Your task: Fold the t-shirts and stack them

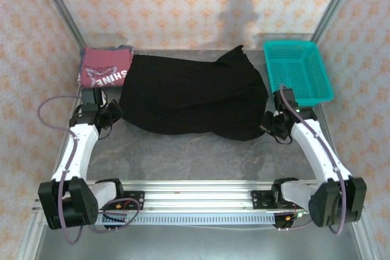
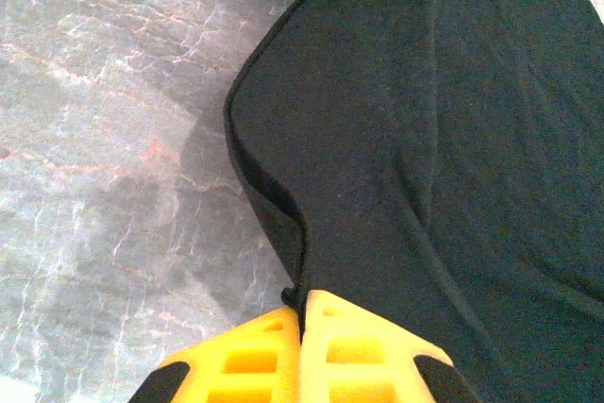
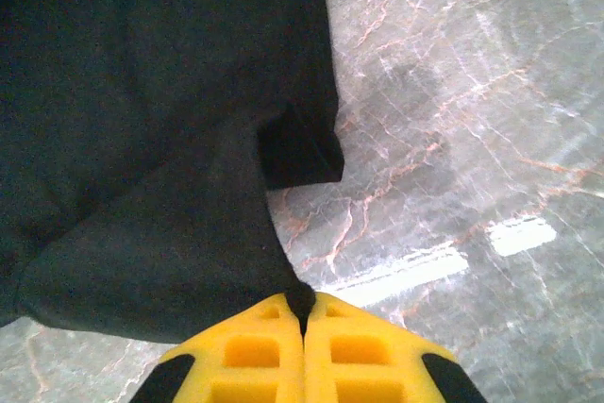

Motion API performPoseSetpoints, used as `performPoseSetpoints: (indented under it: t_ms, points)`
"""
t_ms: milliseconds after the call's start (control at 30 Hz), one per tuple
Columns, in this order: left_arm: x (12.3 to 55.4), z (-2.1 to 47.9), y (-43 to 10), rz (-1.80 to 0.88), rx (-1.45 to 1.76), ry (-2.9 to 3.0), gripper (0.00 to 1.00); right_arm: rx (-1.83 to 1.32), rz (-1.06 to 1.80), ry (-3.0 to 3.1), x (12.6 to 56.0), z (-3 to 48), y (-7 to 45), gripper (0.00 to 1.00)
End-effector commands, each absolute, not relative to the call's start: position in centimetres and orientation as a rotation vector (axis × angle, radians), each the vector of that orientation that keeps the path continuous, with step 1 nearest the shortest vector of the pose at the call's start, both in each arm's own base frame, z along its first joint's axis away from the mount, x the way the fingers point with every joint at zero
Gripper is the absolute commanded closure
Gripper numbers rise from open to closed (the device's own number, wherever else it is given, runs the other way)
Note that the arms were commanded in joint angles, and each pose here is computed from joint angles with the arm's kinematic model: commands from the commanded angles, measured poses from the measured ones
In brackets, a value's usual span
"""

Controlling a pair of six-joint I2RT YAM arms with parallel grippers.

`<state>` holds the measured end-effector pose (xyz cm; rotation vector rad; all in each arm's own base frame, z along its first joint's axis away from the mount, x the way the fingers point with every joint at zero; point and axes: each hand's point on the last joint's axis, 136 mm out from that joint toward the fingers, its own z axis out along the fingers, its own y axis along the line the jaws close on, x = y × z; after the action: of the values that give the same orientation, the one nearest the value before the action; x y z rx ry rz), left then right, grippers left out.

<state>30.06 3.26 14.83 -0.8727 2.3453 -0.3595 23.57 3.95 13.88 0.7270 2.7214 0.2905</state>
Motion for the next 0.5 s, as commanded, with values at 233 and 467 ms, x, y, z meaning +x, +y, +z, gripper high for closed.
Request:
performPoseSetpoints:
  t_ms: [233, 467]
  points:
    - [23.3, 16.4, 1.8, -0.372, -1.000, 2.380, 1.00, 0.905, 0.161, 2.707, 16.6, 18.5, 1.6, 1.00]
    - [19.6, 15.5, 1.7, -0.347, -1.117, 2.352, 1.00, 0.968, 0.247, 2.731, 14.3, 16.7, 2.5, 1.00]
